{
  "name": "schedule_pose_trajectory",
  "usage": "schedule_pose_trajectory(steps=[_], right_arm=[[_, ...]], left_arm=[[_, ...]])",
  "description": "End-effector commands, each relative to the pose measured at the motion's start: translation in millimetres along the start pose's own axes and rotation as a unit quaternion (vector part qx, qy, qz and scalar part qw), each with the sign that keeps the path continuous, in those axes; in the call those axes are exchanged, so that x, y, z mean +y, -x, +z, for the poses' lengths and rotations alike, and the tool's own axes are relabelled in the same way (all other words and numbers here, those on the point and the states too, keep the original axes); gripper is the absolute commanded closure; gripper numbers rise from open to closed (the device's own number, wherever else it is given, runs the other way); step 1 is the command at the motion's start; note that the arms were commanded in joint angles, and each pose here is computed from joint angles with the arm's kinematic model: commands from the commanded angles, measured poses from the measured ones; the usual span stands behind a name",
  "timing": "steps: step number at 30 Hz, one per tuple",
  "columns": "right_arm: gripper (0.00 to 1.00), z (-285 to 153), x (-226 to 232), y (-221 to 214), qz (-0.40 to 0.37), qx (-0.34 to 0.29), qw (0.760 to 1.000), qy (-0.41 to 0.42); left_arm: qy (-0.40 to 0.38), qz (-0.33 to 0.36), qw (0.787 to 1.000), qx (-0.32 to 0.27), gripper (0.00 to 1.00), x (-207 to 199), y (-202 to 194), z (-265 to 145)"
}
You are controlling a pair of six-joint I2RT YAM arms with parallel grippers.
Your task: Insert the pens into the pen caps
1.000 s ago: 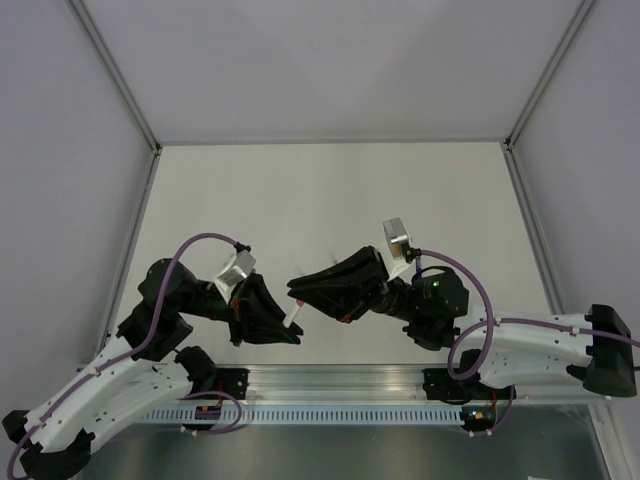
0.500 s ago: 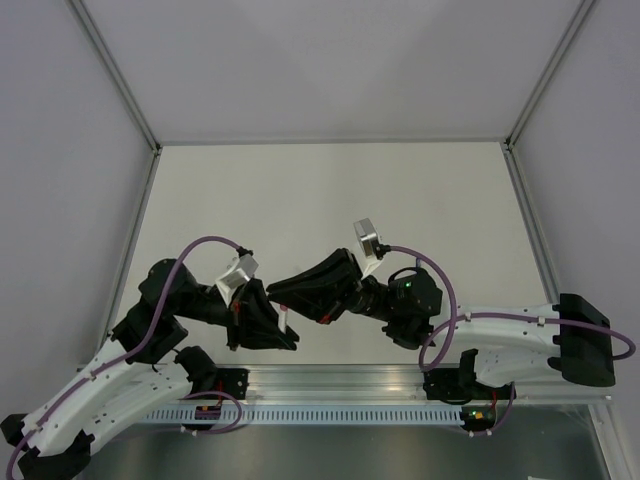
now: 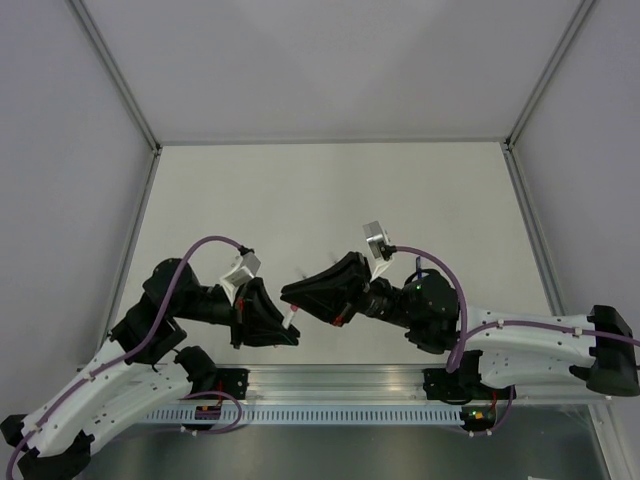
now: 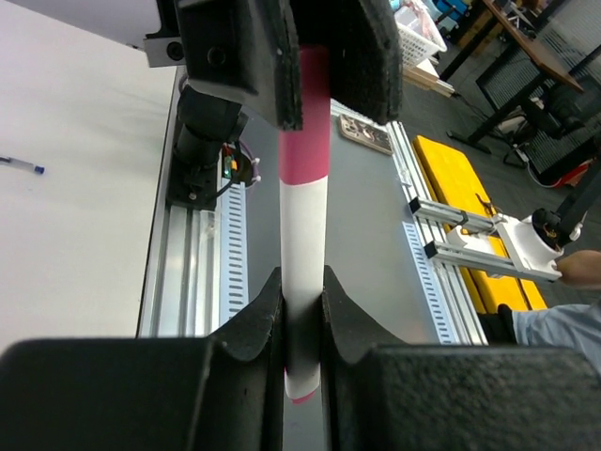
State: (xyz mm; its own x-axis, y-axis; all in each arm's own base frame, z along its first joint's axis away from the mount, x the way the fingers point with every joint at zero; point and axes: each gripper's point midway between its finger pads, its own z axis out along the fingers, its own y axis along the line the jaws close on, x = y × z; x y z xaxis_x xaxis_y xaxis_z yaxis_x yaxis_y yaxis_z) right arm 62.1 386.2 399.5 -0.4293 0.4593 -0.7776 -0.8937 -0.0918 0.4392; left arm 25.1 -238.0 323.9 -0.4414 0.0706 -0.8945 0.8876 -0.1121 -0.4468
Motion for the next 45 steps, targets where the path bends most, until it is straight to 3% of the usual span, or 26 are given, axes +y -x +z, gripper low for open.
schedule_pose_trajectory(steps=[1,3,4,11,16,19,22,25,26,33,37,38,40,41,45], right_arm=[[0.79,-72.1,-15.3,-148.0,0.051,0.295,0.953,-0.048],[0.71,-69.2,-20.5,-139.4,0.038,0.29,0.954,-0.07],[0.6,-65.3,-27.1,-129.8,0.024,0.275,0.957,-0.092],[0.33,-38.9,-53.3,-55.3,-0.035,0.211,0.965,-0.153],[0.26,-52.9,-58.6,-17.4,-0.059,0.18,0.964,-0.187],[0.25,-83.6,-73.2,19.0,-0.08,0.128,0.95,-0.273],[0.24,-130.3,-78.0,45.7,-0.085,0.076,0.936,-0.334],[0.23,-174.0,-79.2,59.5,-0.081,0.044,0.923,-0.373],[0.23,-188.4,-82.3,56.9,-0.083,0.05,0.916,-0.388],[0.23,-254.9,-90.4,65.3,-0.088,0.007,0.893,-0.442],[0.23,-264.1,-86.4,67.8,-0.076,-0.017,0.899,-0.432],[0.23,-263.2,-85.6,67.7,-0.077,-0.016,0.9,-0.429],[0.23,-262.6,-89.2,66.8,-0.078,-0.008,0.894,-0.442],[0.23,-262.6,-90.9,64.5,-0.079,-0.001,0.891,-0.447],[0.22,-259.0,-96.2,58.1,-0.08,0.016,0.885,-0.458]], left_arm=[[0.063,0.153,0.972,-0.168,0.98,1.2,101.4,-6.7],[0.065,0.143,0.976,-0.154,0.98,9.3,91.7,-3.2],[0.066,0.14,0.976,-0.15,0.98,12.3,88.5,-1.9],[0.09,0.104,0.983,-0.125,0.98,44.0,56.7,5.7],[0.114,0.086,0.983,-0.117,0.98,62.8,43.3,7.5],[0.125,0.055,0.984,-0.117,0.98,78.1,33.7,12.4],[0.195,0.007,0.974,-0.117,0.98,114.8,22.9,11.7],[0.332,-0.083,0.936,-0.089,0.98,179.9,-0.9,4.5],[0.386,-0.125,0.911,-0.078,0.98,210.5,-13.0,2.1],[0.463,-0.252,0.848,-0.05,0.98,288.2,-63.1,0.3],[0.531,-0.281,0.799,-0.038,0.98,310.9,-85.1,-19.3],[0.571,-0.284,0.769,-0.04,0.98,314.6,-94.5,-36.3],[0.6,-0.284,0.745,-0.066,0.98,309.1,-92.5,-55.7],[0.618,-0.298,0.724,-0.077,0.98,307.9,-105.7,-68.5],[0.62,-0.33,0.705,-0.101,0.9,298.5,-120.9,-77.3]])
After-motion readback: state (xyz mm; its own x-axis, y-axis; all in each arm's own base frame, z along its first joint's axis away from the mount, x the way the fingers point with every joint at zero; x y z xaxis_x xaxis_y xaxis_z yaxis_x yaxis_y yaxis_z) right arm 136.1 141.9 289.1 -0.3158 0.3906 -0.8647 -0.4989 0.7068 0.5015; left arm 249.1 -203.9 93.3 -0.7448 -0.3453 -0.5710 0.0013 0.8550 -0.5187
